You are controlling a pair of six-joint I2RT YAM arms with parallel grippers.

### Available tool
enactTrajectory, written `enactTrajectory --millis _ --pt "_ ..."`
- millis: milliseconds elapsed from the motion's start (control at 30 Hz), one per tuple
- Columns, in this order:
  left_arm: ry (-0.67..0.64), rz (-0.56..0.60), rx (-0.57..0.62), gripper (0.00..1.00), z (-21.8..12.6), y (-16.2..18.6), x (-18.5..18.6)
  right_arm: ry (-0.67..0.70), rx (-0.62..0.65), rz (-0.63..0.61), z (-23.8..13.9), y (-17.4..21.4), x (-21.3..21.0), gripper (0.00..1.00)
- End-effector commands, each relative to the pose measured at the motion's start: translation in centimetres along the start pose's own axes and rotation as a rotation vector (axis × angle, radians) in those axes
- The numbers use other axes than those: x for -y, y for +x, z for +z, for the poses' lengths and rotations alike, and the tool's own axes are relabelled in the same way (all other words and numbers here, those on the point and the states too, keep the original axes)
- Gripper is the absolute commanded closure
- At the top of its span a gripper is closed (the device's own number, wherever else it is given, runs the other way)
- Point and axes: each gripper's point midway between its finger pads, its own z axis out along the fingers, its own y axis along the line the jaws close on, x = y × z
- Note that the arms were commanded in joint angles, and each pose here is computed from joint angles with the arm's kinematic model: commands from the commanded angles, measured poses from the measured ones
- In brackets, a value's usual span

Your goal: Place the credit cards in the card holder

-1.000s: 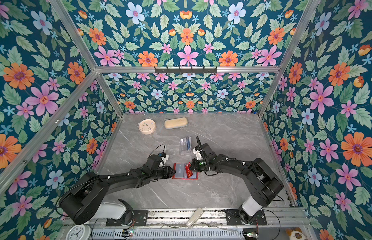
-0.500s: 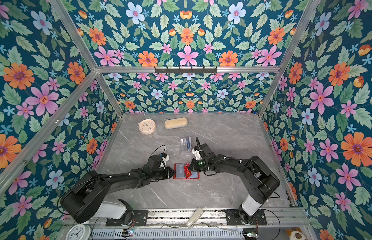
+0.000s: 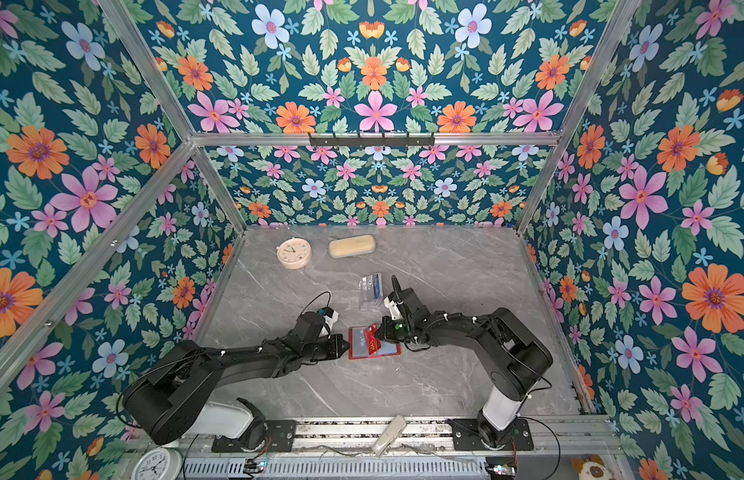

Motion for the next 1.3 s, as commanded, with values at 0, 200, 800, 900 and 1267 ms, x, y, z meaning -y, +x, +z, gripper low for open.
enactTrajectory --millis 0,200,800,900,1267 --pt "-0.028 -0.012 -0.024 0.99 0.1 0.7 -0.7 0.032 0.023 0.024 0.3 -0.2 0.9 1.0" --pt "-0.033 -0.013 -0.028 1.0 0.2 0.8 -0.8 0.049 0.03 0.036 0.5 -0.2 1.5 1.0" --pt "-0.053 -0.005 -0.021 0.97 0.0 0.5 -0.8 0.117 0.028 0.032 0.2 0.5 3.0 0.82" --pt "-0.069 0.021 0.011 0.93 -0.6 -0.6 -0.4 0.15 0.023 0.032 0.2 0.7 3.5 0.82" --pt "0.037 0.088 0.066 0.88 -1.1 -2.8 2.7 0.184 0.012 0.035 0.5 1.0 4.3 0.85"
